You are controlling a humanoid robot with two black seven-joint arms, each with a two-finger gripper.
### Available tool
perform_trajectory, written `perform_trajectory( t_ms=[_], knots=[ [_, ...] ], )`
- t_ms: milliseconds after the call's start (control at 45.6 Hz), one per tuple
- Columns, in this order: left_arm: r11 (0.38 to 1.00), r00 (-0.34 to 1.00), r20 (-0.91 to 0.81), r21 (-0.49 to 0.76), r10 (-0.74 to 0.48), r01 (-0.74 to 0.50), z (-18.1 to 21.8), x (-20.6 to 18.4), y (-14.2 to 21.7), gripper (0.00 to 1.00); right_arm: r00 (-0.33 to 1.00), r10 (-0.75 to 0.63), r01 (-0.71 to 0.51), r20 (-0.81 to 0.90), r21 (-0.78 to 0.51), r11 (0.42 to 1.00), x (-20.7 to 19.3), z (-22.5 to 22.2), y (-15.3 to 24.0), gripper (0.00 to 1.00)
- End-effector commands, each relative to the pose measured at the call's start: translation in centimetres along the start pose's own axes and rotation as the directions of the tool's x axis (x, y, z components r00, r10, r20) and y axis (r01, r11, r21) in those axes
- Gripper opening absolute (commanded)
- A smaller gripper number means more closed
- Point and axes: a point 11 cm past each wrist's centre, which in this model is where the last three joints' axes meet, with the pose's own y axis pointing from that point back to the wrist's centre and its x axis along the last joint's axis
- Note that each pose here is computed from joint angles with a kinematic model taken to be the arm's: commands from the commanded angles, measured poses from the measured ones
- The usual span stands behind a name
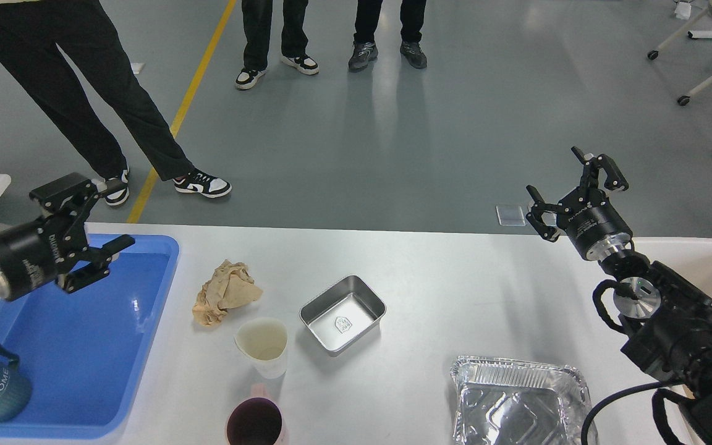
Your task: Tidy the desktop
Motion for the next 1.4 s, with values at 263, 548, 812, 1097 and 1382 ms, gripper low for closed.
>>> perform_trajectory(
  t_ms=[263,548,812,1097,1382],
  knots=[
    [0.96,0.951,0.292,0.281,-0.098,0.013,5.0,0.5,13.3,0.94,1.0,0.007,-0.007,0.006,-0.008,1.0,0.1,0.6,0.3,1.0],
    [0.95,0.925,0.365,0.313,-0.103,-0.018,7.6,0.9,15.5,0.94,1.0,0.004,-0.004,0.003,-0.003,1.0,0.0,0.3,0.1,1.0],
    [0.939,0.909,0.393,0.344,-0.137,-0.007,7.7,0.6,15.6,0.94,1.0,-0.003,0.003,0.004,-0.001,1.0,-0.3,0.3,-0.2,1.0],
    [0.824,0.761,0.46,0.541,-0.458,0.169,2.6,-4.7,10.5,0.94,1.0,-0.005,0.005,0.006,-0.002,1.0,-0.4,0.4,-0.2,1.0],
    [0.675,0.573,0.468,0.706,-0.673,0.217,-3.1,-8.5,5.9,0.94,1.0,-0.01,0.01,0.006,-0.002,1.0,-0.4,0.3,-0.2,1.0]
  ],
)
